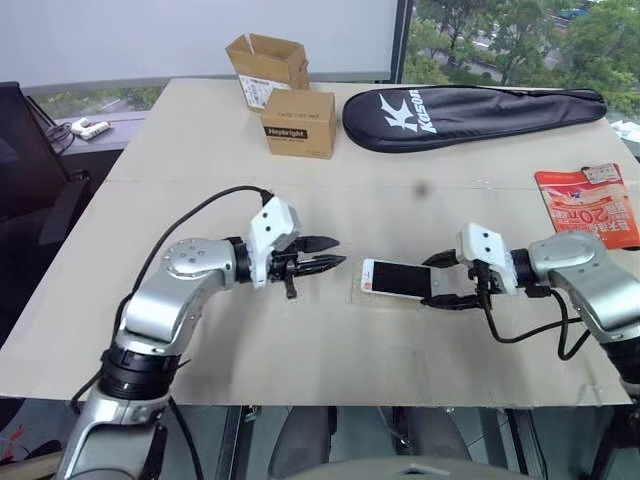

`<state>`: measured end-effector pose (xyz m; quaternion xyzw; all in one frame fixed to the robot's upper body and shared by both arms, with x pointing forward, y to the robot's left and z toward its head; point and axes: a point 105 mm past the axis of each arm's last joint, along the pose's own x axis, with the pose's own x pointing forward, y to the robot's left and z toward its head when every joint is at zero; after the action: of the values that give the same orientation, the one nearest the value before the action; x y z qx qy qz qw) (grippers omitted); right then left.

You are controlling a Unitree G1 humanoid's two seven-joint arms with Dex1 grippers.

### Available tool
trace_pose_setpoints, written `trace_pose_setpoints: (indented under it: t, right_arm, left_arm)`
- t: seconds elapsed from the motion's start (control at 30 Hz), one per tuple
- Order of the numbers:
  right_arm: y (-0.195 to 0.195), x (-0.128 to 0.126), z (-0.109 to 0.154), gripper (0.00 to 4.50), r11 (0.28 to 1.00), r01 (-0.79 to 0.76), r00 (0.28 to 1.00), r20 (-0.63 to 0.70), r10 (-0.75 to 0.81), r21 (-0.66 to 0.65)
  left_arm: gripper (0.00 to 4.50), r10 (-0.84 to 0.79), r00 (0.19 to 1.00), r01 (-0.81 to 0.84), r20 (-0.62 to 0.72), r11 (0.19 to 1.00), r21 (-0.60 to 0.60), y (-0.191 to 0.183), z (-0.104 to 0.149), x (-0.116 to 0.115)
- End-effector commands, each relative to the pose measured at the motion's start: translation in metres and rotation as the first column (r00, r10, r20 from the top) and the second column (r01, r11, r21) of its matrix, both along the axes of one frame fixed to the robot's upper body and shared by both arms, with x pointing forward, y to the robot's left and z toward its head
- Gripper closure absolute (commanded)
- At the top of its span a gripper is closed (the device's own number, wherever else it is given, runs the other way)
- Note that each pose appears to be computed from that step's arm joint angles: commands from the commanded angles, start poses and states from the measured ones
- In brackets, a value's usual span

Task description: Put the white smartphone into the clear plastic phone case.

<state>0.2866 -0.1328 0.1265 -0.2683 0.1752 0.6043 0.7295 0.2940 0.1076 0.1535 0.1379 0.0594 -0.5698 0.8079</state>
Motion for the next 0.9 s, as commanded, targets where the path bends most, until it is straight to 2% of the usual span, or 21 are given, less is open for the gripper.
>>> trace_pose_setpoints:
  t: [0.03, 0.27, 0.57, 0.7, 0.9]
  right_arm:
    - [0.004, -0.002, 0.005, 1.58, 0.998, -0.052, 0.998, 0.028, 0.053, -0.026]
    - [0.007, 0.001, -0.003, 1.58, 0.995, -0.071, 0.996, 0.056, 0.075, -0.077]
    - [0.006, 0.007, -0.011, 1.58, 0.989, -0.046, 0.997, 0.050, 0.053, -0.140]
    - [0.007, 0.003, -0.013, 1.58, 0.988, -0.061, 0.997, 0.036, 0.066, -0.145]
    - [0.010, 0.003, -0.016, 1.58, 0.987, -0.062, 0.997, 0.026, 0.066, -0.146]
  left_arm:
    - [4.46, -0.073, 0.997, 0.072, 0.025, 0.997, 0.021, -0.009, -0.001, 0.001]
    - [4.46, -0.206, 0.979, 0.204, 0.006, 0.973, 0.111, -0.025, -0.017, 0.000]
    - [4.46, -0.285, 0.959, 0.283, -0.007, 0.950, 0.133, -0.048, -0.028, 0.002]
    - [4.46, -0.283, 0.959, 0.284, -0.029, 0.946, 0.155, -0.051, -0.042, 0.003]
    - [4.46, -0.256, 0.963, 0.268, -0.086, 0.945, 0.190, -0.053, -0.075, 0.006]
